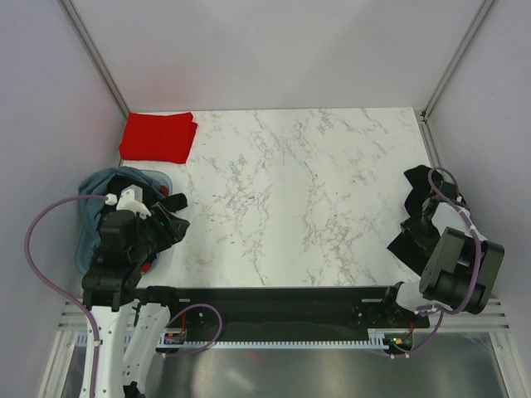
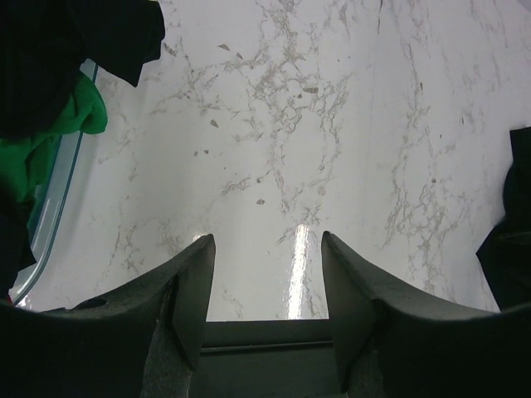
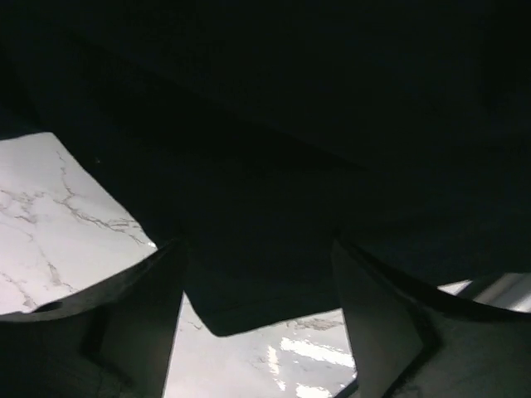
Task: Fold and stack the t-shirts
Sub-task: Move the tshirt to the center of the board, then flatten the tshirt out
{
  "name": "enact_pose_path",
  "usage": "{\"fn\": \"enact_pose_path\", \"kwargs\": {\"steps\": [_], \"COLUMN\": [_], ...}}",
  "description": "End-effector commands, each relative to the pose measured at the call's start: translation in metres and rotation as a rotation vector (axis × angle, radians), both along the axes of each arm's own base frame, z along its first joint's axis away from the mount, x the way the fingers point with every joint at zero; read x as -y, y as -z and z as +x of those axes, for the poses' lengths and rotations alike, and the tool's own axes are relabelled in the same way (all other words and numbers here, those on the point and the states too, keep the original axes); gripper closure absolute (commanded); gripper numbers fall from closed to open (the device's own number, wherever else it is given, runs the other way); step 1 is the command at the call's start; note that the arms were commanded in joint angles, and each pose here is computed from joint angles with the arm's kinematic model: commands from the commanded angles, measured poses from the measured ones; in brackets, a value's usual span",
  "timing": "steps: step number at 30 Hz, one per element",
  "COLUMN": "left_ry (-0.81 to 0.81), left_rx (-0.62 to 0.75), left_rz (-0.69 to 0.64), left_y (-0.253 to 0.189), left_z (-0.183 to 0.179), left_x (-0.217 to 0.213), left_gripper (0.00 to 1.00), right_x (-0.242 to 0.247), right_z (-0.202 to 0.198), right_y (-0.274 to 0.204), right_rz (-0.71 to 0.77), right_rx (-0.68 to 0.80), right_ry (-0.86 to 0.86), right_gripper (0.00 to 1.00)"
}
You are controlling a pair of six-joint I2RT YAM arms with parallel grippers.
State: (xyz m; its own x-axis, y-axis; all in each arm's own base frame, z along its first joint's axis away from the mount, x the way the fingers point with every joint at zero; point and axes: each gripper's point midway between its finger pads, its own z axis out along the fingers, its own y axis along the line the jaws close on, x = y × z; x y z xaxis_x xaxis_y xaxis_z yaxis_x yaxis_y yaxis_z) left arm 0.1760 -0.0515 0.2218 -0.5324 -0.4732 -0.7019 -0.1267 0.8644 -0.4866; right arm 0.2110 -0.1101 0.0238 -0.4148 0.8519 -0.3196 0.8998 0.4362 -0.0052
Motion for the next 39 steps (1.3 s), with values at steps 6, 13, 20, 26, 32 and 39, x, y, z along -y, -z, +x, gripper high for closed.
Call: {"fn": "enact_pose_path", "kwargs": {"steps": [6, 13, 20, 26, 32, 39], "left_ry": [0.010, -0.004, -0.009, -0.009, 0.020, 0.098], "left_rx": [0.079, 0.078, 0.076, 0.076, 0.047, -0.043], "left_rz": [0.020, 0.023, 0.022, 0.024, -0.011, -0.072], "left_y": [-0.011, -0.011, -0.010, -0.010, -0.006, 0.013], "left_z": [0.003, 0.004, 0.003, 0.003, 0.007, 0.028], "left_x": [-0.001, -0.004, -0.004, -0.004, 0.004, 0.022], "left_gripper": [0.38, 0.38, 0.39, 0.39, 0.36, 0.32], "right_x": [-0.051, -0.219, -0.462, -0.414, -0.307, -0.287], "right_z": [0.024, 0.083, 0.059, 0.035, 0.036, 0.018], "right_y": [0.033, 0.012, -0.048, -0.081, -0.173, -0.188], "right_rz": [0.167, 0.262, 0.279, 0.106, -0.077, -0.046], "right_rx": [0.112, 0.271, 0.293, 0.293, 0.504, 0.522], "right_ry": [-0.126, -0.594, -1.297, -1.236, -1.051, -1.073], "right_gripper": [0.70, 1.00, 1.00, 1.00, 1.00, 1.00]}}
